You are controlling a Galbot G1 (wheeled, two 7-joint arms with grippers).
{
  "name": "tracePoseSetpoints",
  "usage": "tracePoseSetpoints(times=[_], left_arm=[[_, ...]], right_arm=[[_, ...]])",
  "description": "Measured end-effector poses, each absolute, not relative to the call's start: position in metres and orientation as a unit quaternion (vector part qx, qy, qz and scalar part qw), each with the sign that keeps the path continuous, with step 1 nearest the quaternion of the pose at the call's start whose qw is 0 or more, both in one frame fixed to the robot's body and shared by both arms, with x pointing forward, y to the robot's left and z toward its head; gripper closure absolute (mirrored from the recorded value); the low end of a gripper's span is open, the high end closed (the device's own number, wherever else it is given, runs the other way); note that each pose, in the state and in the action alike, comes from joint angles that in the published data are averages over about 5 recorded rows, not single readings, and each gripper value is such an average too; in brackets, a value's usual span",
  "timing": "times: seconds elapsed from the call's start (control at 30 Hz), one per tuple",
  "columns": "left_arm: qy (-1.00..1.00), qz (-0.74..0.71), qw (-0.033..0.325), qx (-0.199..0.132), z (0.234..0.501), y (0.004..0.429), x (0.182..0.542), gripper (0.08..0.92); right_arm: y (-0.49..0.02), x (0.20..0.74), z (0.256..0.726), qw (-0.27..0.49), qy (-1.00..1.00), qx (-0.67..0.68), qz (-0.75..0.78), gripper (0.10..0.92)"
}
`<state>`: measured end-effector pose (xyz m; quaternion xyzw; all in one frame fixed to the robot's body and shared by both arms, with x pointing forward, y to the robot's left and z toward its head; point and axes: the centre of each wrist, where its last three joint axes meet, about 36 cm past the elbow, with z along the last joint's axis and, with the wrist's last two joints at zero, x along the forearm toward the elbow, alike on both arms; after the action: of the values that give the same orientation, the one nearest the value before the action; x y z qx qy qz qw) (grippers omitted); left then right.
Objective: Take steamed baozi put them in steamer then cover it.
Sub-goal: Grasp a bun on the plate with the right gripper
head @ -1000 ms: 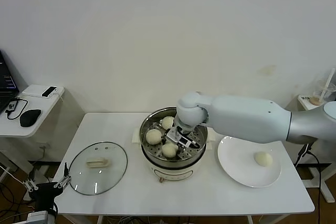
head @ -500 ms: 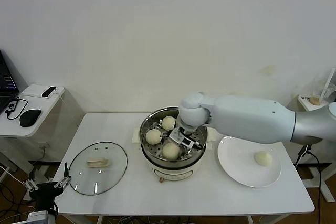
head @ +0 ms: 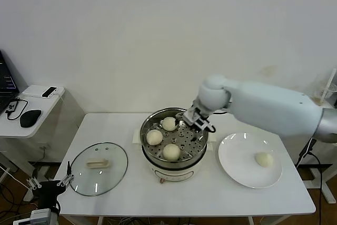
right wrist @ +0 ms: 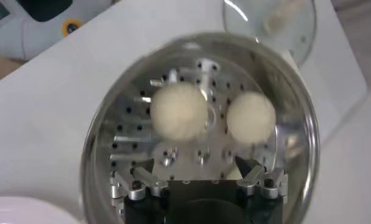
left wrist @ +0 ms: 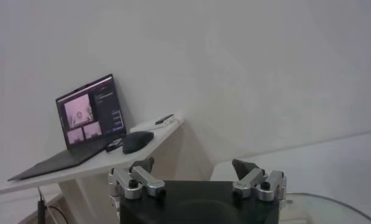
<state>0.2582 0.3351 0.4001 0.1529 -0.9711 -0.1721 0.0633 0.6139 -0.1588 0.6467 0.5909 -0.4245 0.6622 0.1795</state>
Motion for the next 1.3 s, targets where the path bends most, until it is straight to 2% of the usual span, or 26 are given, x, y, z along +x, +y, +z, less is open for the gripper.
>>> tracePoseSetpoints(times=[0.33, 0.7, 1.0, 1.3], left_arm=[[-0.975, -0.163, 0.070, 0.131, 0.401, 0.333, 0.265, 0.177], [-0.980, -0.147, 0.081, 0.111, 0.397, 0.334, 0.272, 0.177], [-0.980, -0.144, 0.086, 0.107, 0.396, 0.334, 0.272, 0.177], [-0.980, -0.142, 0.086, 0.113, 0.398, 0.336, 0.271, 0.177]], right_arm=[[-0.266, 0.607, 0.651, 0.277, -0.498, 0.526, 0.631, 0.200], [-0.373, 0.581, 0.611, 0.363, -0.539, 0.469, 0.598, 0.200], [-0.428, 0.571, 0.570, 0.413, -0.551, 0.441, 0.576, 0.200], [-0.453, 0.574, 0.531, 0.449, -0.553, 0.425, 0.558, 0.200]])
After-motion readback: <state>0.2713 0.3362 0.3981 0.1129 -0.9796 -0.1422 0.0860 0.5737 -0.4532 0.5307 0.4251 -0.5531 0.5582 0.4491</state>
